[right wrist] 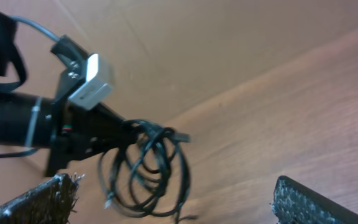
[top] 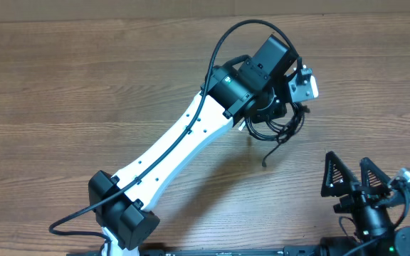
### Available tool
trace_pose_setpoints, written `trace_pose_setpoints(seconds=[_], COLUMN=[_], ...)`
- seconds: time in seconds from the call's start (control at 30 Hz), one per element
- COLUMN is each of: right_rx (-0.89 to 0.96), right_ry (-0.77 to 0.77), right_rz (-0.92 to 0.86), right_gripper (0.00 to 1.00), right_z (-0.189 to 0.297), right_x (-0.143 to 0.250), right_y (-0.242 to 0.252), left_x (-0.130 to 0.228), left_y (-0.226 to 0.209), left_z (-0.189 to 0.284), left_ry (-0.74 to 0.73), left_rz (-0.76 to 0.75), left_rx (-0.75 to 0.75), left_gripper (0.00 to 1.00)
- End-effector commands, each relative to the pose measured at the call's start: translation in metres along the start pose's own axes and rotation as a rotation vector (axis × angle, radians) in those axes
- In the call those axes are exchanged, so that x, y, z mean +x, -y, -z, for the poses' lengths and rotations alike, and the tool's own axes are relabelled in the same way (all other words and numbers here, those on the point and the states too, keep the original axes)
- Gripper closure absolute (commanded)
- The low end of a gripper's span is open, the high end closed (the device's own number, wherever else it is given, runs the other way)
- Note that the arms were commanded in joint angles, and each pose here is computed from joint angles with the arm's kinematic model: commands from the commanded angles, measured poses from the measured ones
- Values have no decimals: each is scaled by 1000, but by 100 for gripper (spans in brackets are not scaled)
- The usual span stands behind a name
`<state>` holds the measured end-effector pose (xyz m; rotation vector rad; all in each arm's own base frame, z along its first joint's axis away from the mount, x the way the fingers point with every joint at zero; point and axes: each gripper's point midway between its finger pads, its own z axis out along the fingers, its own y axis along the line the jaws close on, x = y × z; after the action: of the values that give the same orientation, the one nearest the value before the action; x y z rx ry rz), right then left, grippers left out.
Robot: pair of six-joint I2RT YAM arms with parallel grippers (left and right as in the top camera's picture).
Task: Untangle cables
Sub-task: 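Lift the cable bundle with the left gripper and carry it right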
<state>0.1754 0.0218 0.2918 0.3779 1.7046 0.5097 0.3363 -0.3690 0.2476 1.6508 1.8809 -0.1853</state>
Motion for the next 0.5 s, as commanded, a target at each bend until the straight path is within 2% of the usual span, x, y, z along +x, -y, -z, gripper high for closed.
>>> trace_pose_setpoints(seconds=[0.0,0.13,0.27,0.37,0.47], right_rx=[-59,-105,-214,-224,-222], right_ry=[-77,-73,-85,-91,-92], right_rz=[-52,-57,-57,-151,-160], right_gripper=[0,0,0,0,0], right_z=[2,0,3,4,4], right_x=[-6,-14,-16,-18,-18], right_y=[-22,-34,-55,-58,-57], left_x=[-32,-40,-42,-42,-40], left_y=[15,24,19,16,13], left_z=[30,39,57,78,94], left_ry=[164,225,266,320,367], left_rz=[-114,-151,-161,-180,-175], left_rx=[85,136,126,140,166], left_gripper=[96,96,96,96,96])
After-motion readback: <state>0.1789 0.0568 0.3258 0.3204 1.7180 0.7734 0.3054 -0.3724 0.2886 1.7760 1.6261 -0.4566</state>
